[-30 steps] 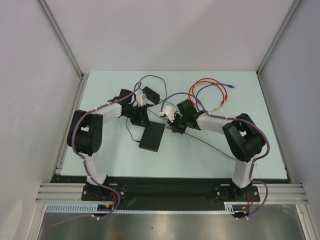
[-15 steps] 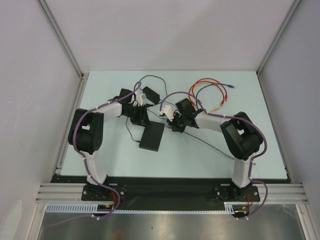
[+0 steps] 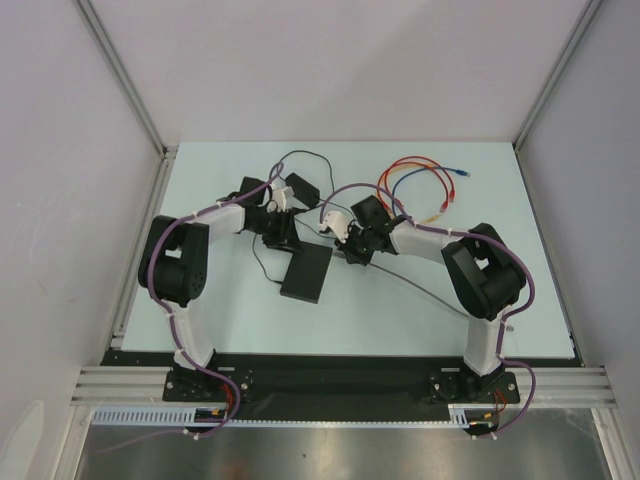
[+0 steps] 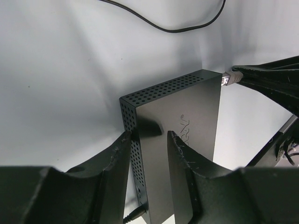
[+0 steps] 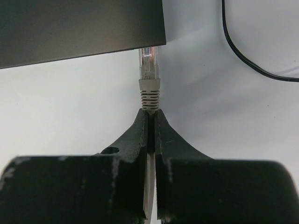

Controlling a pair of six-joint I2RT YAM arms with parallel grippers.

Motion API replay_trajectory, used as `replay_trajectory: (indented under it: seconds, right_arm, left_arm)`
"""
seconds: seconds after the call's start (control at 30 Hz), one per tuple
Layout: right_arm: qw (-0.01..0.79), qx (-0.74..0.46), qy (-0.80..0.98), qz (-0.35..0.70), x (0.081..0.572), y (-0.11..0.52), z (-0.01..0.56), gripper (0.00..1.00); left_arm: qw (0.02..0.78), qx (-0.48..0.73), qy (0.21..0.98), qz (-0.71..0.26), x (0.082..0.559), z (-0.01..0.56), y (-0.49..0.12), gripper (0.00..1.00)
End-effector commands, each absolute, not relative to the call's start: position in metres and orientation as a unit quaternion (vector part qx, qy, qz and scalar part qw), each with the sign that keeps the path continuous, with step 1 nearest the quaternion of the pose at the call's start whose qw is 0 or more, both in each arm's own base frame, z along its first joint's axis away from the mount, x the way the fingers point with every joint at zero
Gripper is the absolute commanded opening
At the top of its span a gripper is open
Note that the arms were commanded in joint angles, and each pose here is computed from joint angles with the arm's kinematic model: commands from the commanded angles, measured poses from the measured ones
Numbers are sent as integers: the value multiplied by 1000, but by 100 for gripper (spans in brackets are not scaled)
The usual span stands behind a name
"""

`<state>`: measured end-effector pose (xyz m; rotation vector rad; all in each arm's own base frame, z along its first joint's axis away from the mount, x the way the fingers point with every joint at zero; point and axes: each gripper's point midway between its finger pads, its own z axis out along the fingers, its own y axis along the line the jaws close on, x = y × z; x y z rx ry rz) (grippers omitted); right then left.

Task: Insert the plug into the switch port

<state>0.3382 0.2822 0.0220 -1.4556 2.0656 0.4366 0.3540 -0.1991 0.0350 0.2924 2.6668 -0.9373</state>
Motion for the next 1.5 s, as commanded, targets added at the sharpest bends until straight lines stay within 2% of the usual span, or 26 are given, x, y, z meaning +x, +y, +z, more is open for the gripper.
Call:
replay_trajectory:
  seconds: [0.0, 0.7, 0.9, 1.27, 1.47]
  right_arm:
    - [306, -551, 758, 167, 350, 291, 37, 0]
    - [289, -579, 731, 216, 333, 314, 37, 0]
    - [303, -586, 724, 203, 340, 320, 37, 0]
    - [306, -607, 704, 206, 352, 337, 36, 0]
    - [310, -621, 691, 201, 356, 334, 36, 0]
  left_arm:
    - [162, 119, 907, -369, 362, 55, -216, 41]
    - [157, 127, 905, -374, 363, 55, -219, 40]
    - [155, 136, 905, -372, 364, 54, -218, 40]
    - [158, 220, 894, -358, 369, 54, -230, 38]
    - [157, 246, 887, -358, 369, 52, -232, 40]
